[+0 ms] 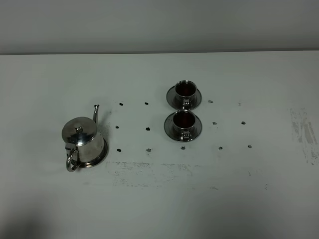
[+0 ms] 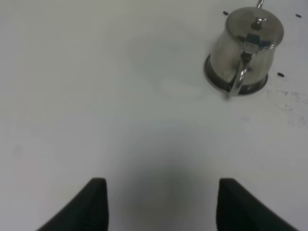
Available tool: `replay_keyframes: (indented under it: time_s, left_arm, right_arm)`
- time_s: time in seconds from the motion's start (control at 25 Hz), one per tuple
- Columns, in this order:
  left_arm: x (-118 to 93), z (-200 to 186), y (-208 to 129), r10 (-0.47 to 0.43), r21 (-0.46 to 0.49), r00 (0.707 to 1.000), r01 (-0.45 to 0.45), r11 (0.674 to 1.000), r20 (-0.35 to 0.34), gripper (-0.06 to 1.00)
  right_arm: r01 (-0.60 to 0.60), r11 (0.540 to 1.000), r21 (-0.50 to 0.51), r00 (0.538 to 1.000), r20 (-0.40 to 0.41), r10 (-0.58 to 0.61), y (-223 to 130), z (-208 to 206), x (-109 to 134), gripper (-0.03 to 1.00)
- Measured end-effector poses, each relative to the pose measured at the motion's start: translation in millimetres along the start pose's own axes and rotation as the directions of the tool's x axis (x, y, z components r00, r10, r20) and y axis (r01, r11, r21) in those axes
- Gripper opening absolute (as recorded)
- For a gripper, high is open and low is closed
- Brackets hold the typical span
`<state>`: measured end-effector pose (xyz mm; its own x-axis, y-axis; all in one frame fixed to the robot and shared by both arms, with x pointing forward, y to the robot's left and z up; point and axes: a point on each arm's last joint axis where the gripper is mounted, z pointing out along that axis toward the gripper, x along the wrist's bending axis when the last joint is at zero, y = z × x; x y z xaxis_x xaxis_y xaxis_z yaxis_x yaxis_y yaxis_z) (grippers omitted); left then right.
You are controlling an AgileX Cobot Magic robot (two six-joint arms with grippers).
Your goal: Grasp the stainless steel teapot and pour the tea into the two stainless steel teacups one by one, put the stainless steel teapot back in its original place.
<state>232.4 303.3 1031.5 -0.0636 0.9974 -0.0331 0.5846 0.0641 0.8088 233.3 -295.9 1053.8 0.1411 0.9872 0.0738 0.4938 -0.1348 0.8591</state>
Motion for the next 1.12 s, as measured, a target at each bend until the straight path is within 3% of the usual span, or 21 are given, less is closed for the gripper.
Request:
replay_keyframes:
  time_s: [1.12]
  left_arm:
    - [0.0,-0.1,-0.1,0.000,-0.001,1.000,0.000,1.000,0.000,0.50]
  right_arm:
    - [0.014,1.000,0.002,1.000,-0.024,-0.014,0.0,-0.1,-0.2,0.28]
